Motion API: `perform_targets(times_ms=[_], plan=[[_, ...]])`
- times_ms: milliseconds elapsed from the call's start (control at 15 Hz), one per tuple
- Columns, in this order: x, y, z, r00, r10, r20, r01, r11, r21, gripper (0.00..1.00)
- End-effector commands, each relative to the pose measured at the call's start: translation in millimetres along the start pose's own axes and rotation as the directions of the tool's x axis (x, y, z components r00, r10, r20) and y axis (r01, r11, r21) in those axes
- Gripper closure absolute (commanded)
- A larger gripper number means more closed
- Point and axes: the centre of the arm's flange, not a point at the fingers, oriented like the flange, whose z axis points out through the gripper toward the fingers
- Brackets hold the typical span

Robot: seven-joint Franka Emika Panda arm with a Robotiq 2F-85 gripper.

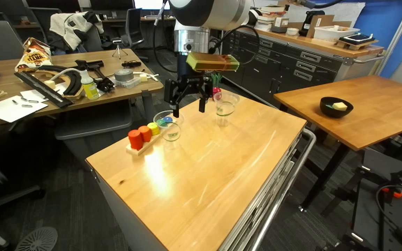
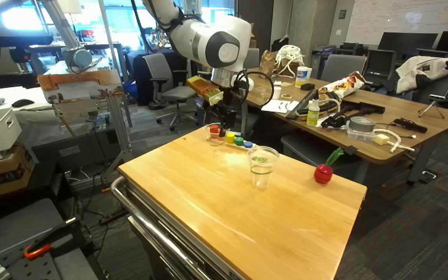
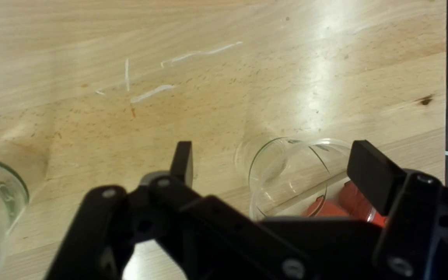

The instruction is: Stack up the cups

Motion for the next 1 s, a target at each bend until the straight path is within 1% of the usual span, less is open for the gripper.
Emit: perform_targets(times_ms=[0, 333, 400, 467, 533, 600, 733, 933], plan=[[29, -15, 0, 0.999, 0.018, -0.032, -0.017, 1.000, 0.025, 0.00], [46, -7, 19, 0.999, 0.044, -0.033, -0.043, 0.999, 0.004, 0.00], [48, -4, 25, 0.998, 0.049, -0.027, -0.049, 0.999, 0.002, 0.25], [50, -2, 30, 0.998, 0.053, -0.024, -0.053, 0.999, -0.002, 0.26], [51, 0, 35, 0.998, 0.058, -0.025, -0.058, 0.998, -0.005, 0.32], [53, 1, 38, 0.998, 0.062, -0.026, -0.062, 0.998, -0.006, 0.42], [53, 2, 41, 0.997, 0.065, -0.029, -0.065, 0.998, -0.011, 0.58], [51, 2, 35, 0.997, 0.056, -0.048, -0.057, 0.998, -0.021, 0.81]])
